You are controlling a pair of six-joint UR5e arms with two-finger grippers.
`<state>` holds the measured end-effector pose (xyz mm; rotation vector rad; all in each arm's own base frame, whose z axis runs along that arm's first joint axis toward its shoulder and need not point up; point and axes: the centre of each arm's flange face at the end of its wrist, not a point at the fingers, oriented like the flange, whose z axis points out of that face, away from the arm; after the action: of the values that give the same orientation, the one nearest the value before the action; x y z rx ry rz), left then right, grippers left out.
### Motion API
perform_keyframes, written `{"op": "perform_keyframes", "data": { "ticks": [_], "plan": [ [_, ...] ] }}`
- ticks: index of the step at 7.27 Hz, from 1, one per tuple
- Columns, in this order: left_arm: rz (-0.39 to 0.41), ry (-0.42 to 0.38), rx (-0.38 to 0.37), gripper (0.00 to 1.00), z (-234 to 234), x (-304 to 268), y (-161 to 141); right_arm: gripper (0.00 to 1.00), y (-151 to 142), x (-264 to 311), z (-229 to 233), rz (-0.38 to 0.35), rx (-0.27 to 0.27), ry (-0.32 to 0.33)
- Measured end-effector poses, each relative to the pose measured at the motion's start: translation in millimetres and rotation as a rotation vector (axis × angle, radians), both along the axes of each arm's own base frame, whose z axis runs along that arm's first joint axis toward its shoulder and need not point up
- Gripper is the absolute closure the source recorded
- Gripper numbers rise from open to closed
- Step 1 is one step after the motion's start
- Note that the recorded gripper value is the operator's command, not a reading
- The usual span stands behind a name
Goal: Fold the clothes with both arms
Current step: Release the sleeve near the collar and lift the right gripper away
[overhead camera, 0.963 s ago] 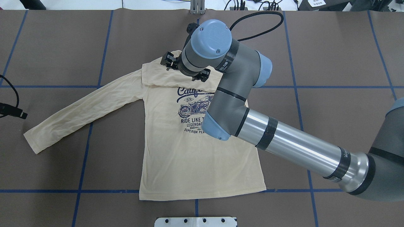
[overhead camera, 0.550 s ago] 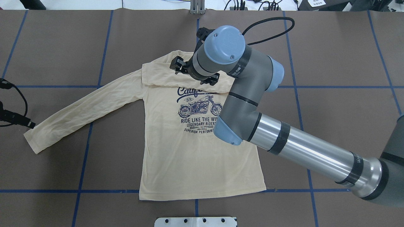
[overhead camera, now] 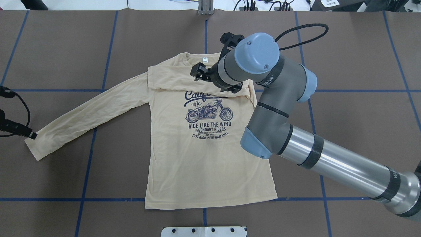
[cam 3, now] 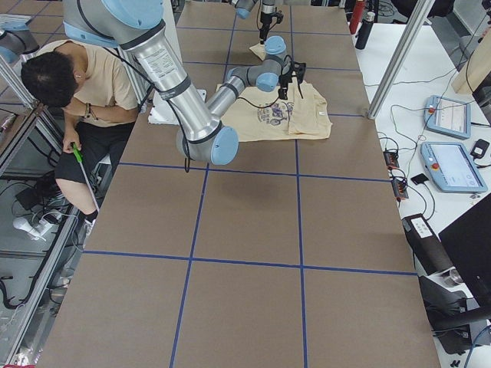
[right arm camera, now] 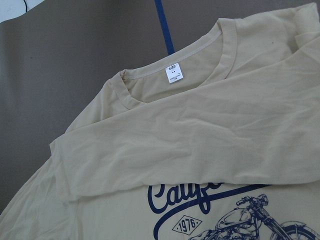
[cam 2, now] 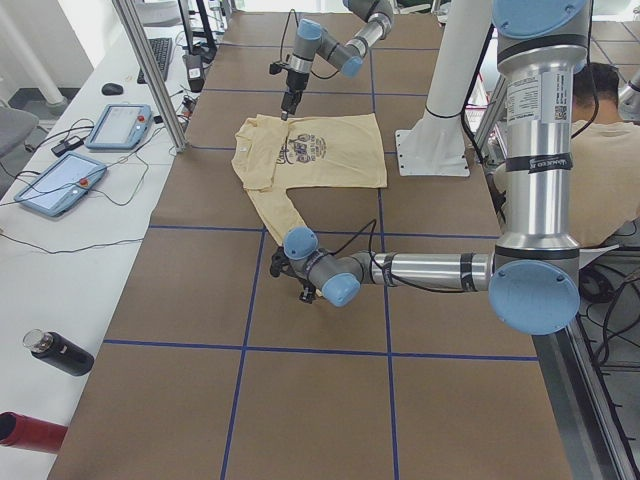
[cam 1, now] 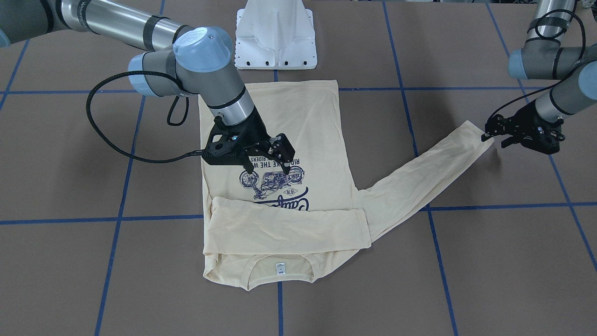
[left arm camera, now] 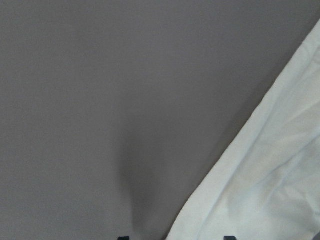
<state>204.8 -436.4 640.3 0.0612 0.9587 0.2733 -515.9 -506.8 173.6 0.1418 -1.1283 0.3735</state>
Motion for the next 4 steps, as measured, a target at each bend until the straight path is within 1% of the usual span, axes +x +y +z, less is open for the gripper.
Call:
{"op": "perform_keyframes", "data": {
  "ticks": [3, 4],
  "plan": [
    [0.008, -0.004, -0.007, 0.36, 3.4, 1.8, 4.3, 0.02, 0.8, 3.3, 8.4, -0.004, -0.008, 0.005],
    [0.015, -0.005, -0.007, 0.45, 3.7, 4.5, 5.8, 0.01, 1.0, 3.5, 11.9, -0.004, -0.011, 0.009]
  ]
}}
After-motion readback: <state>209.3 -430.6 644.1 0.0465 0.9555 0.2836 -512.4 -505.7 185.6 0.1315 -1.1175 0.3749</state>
